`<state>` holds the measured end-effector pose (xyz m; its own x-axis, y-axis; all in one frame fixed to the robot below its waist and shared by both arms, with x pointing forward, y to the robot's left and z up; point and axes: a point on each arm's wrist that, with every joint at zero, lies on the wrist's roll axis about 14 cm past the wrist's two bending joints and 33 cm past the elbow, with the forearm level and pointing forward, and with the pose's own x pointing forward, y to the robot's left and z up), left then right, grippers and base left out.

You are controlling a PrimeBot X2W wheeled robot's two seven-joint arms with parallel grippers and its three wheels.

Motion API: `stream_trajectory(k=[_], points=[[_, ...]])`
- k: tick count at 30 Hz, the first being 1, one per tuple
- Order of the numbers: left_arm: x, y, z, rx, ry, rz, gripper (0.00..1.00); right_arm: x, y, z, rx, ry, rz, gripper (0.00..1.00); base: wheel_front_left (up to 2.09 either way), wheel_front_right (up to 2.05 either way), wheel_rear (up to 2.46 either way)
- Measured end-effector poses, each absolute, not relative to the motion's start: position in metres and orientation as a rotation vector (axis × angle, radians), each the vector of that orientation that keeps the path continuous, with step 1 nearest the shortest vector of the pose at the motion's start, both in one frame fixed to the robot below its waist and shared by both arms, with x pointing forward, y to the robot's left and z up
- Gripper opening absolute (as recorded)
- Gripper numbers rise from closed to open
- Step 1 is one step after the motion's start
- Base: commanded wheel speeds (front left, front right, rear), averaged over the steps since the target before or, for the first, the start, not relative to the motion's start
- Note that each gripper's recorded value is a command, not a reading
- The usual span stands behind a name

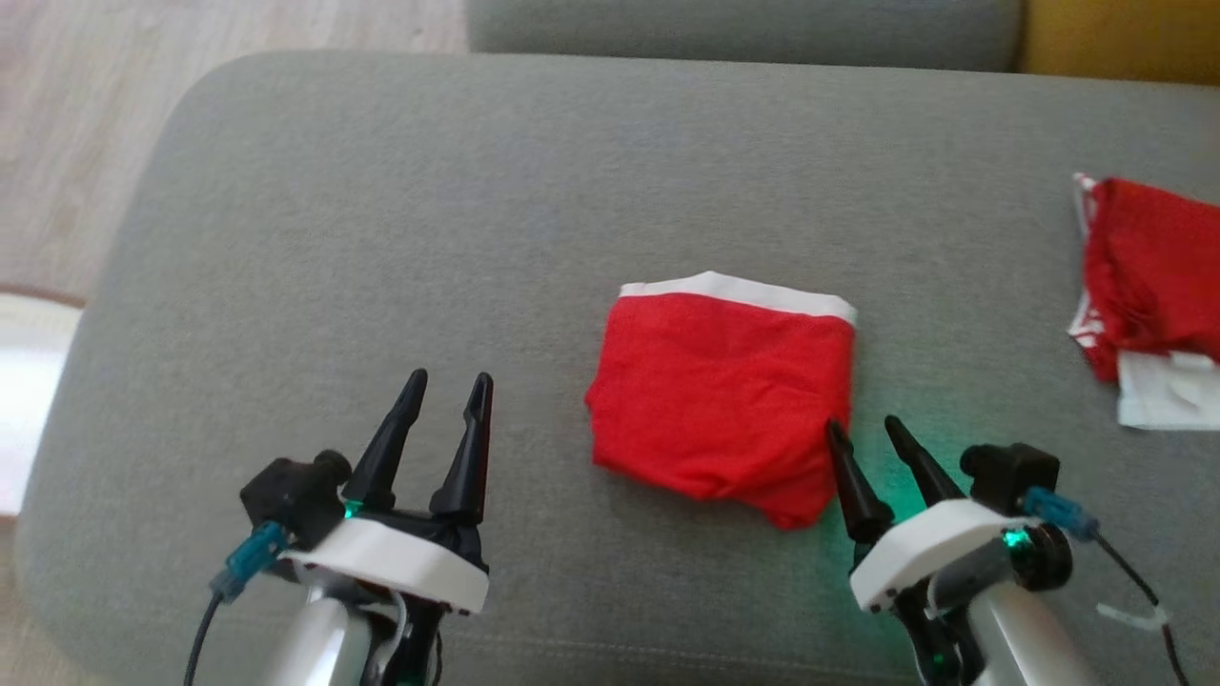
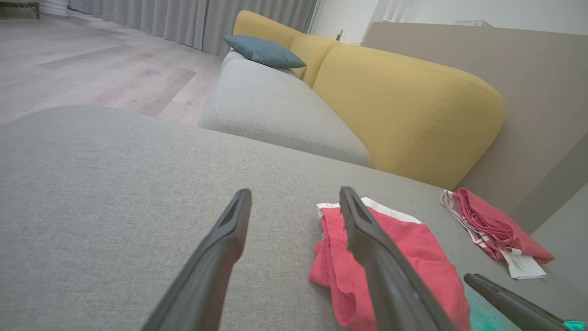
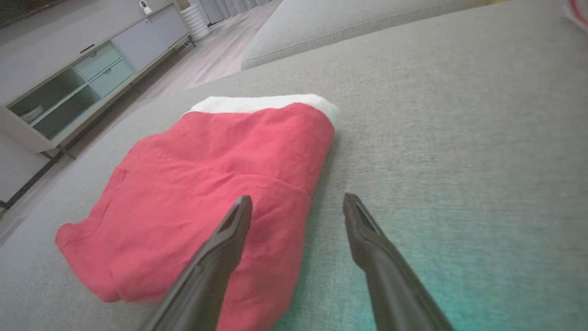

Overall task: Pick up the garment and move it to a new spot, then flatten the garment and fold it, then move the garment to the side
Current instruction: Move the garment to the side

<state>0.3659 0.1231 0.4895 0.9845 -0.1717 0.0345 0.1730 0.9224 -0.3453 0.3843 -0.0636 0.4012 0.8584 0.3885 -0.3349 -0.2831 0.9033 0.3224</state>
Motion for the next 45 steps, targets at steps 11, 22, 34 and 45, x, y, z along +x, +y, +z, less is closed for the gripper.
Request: stream_trajectory(k=[11,22,34,45], points=[[0.362,0.157,0.479,-0.336,0.014,-0.068,1.00,0.404,-0.026,0.372,0.270,0.527,0.439,1.00,0.00,0.00,0.00],[0.377,0.155,0.479,-0.332,0.014,-0.080,1.00,0.424,-0.031,0.368,0.076,0.499,0.478,0.00,0.00,0.00,0.00],[0.391,0.120,0.494,-0.345,-0.022,-0.196,1.00,0.442,-0.105,0.410,-0.311,0.326,0.465,0.00,0.00,0.00,0.00],[0.404,0.102,0.485,-0.354,0.006,-0.244,1.00,0.476,-0.219,0.456,-0.598,0.335,0.361,0.00,0.00,0.00,0.00]])
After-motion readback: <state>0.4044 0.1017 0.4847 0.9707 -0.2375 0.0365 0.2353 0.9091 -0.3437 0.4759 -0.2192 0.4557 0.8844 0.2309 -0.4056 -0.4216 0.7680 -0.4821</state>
